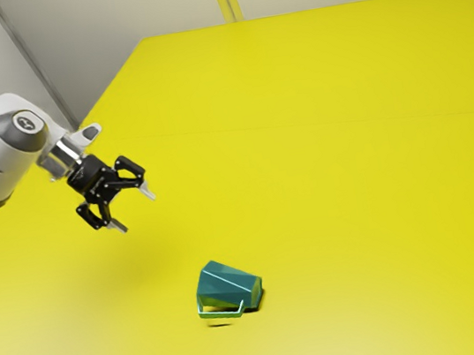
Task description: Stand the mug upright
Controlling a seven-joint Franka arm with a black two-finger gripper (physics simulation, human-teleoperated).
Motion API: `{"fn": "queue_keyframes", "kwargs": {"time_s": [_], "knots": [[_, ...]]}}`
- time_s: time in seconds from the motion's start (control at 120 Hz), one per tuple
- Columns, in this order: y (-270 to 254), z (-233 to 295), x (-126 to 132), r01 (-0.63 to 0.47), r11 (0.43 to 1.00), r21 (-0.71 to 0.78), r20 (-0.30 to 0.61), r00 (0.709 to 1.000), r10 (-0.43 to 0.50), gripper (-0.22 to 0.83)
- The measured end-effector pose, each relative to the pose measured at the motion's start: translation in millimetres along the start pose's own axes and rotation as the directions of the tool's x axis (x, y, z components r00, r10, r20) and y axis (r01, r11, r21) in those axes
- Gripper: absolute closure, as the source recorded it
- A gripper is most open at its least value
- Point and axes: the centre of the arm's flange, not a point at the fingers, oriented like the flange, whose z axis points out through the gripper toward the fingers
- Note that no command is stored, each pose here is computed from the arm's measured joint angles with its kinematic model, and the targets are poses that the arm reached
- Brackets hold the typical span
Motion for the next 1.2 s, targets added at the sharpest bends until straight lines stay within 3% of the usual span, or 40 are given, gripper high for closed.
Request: {"fn": "queue_keyframes", "kwargs": {"time_s": [0.417,0.775,1.167,1.2], "knots": [[-9.7,101.9,0.0,0.088,0.995,-0.035,0.200,0.976,-0.080,0.00],[3.3,148.8,-1.3,0.103,0.994,-0.046,0.276,0.957,-0.087,0.00],[26.0,183.7,2.9,0.137,0.984,-0.110,0.297,0.950,-0.098,0.00],[26.8,182.9,3.9,0.135,0.985,-0.111,0.293,0.951,-0.098,0.05]]}}
